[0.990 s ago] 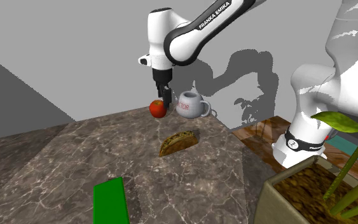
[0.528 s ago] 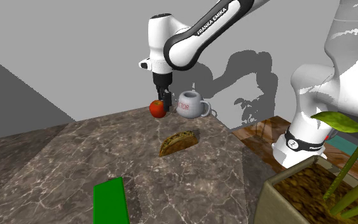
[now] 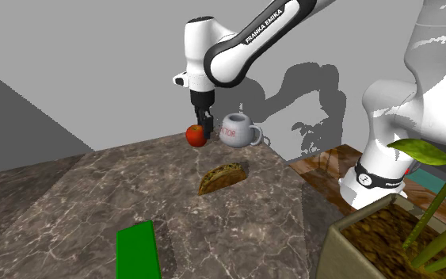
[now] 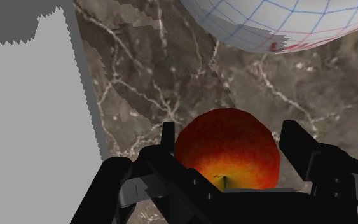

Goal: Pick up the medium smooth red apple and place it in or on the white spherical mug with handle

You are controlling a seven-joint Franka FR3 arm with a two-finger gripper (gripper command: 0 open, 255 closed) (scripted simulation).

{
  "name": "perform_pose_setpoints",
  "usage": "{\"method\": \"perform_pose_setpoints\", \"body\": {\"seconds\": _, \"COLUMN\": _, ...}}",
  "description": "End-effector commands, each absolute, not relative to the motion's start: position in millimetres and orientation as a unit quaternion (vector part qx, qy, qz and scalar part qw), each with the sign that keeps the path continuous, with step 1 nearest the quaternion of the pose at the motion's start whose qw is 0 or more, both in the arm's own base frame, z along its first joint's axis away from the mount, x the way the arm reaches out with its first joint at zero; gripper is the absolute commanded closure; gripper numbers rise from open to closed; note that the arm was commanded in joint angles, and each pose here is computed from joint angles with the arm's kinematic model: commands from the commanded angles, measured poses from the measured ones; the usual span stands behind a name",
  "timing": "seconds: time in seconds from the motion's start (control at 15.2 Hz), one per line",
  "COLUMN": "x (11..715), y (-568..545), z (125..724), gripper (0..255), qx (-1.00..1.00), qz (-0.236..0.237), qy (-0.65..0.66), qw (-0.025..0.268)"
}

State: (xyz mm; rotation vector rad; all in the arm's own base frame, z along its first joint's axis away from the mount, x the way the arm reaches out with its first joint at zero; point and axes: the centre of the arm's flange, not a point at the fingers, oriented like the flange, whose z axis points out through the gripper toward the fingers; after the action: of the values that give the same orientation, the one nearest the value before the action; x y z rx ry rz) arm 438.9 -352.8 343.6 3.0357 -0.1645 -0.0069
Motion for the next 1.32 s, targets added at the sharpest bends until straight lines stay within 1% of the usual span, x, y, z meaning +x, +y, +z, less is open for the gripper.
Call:
{"method": "perform_pose_setpoints", "body": {"seconds": 0.0, "x": 438.7, "y": -353.0, "z": 343.0, "gripper": 255, "qx": 0.997, "qz": -0.003, "qy": -0.054, "qw": 0.051}}
{"method": "perform_pose_setpoints", "body": {"seconds": 0.2, "x": 438.7, "y": -352.9, "z": 342.6, "gripper": 255, "qx": 0.997, "qz": -0.003, "qy": -0.054, "qw": 0.051}}
{"method": "perform_pose_setpoints", "body": {"seconds": 1.25, "x": 438.7, "y": -352.9, "z": 427.1, "gripper": 255, "qx": 0.997, "qz": -0.003, "qy": -0.054, "qw": 0.051}}
